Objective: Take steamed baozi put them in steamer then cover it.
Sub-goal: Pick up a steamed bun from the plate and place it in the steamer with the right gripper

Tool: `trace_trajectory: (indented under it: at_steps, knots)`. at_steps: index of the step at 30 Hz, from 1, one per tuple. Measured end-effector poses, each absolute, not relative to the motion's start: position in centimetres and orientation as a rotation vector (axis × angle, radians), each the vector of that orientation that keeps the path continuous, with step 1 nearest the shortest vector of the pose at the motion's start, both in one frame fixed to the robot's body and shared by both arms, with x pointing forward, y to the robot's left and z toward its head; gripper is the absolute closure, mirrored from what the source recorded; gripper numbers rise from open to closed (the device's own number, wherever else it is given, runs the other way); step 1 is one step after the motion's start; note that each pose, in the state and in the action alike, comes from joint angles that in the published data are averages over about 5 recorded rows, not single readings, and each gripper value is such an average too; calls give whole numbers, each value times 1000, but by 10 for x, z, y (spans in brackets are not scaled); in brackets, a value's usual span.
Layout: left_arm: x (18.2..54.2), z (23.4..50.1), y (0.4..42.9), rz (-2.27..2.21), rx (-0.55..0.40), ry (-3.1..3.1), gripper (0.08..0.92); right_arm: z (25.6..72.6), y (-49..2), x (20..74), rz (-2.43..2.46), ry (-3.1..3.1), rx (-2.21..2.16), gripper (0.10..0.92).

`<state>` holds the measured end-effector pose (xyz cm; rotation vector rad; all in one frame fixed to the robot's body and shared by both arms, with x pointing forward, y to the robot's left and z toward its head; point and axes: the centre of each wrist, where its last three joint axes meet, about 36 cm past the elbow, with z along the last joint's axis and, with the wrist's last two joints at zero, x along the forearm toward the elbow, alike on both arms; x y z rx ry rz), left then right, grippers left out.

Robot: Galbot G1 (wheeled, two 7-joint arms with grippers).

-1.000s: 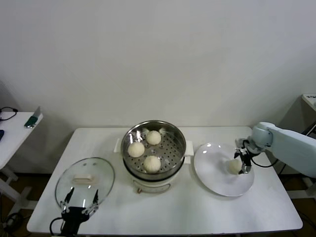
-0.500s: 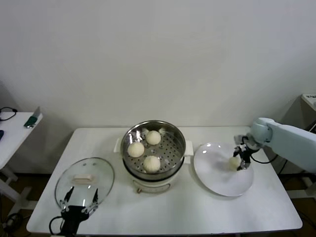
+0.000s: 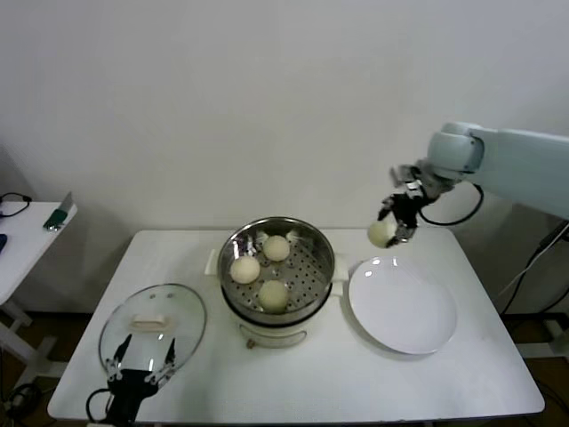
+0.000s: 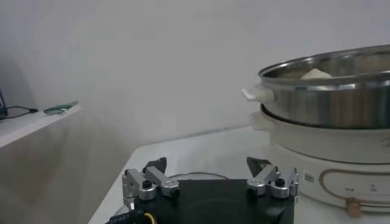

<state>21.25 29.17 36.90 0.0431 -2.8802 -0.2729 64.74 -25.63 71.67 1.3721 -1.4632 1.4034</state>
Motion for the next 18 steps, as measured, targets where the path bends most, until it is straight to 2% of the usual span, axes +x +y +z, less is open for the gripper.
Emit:
trace_trajectory:
  at_steps: [8,13,18]
  knots:
    - [211,370,293,-279,50,-2885,177,740,-163,629,1440,-1492,1439,344]
    - [208,371,294,-277,58,-2885,177,719,-121,623,1458,-1454,1449,344]
    - [208,371,295,-276,66,-2887,177,687,-103,623,1456,-1436,1431,344]
